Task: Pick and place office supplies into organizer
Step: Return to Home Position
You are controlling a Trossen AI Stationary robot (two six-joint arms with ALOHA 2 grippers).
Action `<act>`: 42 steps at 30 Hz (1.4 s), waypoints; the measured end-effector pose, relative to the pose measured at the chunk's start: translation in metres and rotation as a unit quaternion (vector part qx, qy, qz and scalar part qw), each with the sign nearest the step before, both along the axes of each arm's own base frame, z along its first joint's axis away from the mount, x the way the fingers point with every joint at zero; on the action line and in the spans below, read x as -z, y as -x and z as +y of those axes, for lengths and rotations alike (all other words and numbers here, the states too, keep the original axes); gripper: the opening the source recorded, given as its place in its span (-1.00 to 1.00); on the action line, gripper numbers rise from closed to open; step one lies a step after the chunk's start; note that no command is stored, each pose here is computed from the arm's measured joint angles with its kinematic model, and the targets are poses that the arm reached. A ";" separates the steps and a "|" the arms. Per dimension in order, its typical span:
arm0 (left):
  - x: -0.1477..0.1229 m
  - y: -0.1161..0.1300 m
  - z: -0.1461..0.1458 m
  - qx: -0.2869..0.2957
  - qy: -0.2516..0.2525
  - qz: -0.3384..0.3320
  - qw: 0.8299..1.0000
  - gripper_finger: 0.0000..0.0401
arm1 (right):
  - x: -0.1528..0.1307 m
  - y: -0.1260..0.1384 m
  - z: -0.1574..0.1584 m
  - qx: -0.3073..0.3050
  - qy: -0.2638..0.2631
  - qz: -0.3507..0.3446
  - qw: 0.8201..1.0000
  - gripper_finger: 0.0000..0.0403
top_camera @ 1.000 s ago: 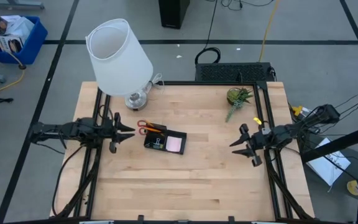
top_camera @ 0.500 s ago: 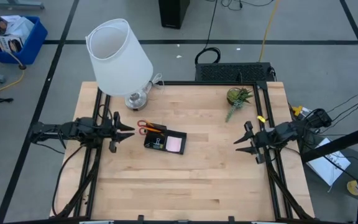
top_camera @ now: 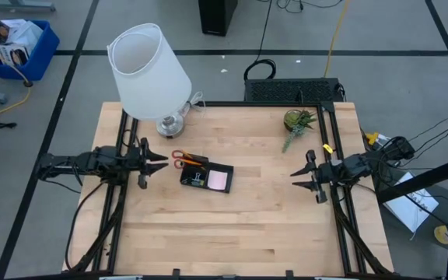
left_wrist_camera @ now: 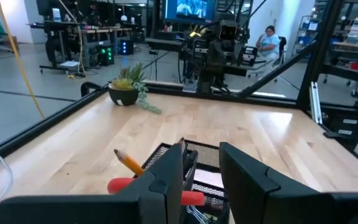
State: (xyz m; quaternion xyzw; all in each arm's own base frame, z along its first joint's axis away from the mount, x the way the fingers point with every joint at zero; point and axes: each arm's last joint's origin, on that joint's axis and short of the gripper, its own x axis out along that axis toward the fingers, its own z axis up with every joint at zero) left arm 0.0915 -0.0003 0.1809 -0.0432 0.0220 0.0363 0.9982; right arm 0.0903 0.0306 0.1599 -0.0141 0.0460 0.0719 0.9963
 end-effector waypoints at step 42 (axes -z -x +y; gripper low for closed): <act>0.008 0.001 0.000 -0.008 0.089 0.036 0.995 -0.46 | -0.028 0.001 -0.001 0.001 -0.047 -0.138 0.989 -0.40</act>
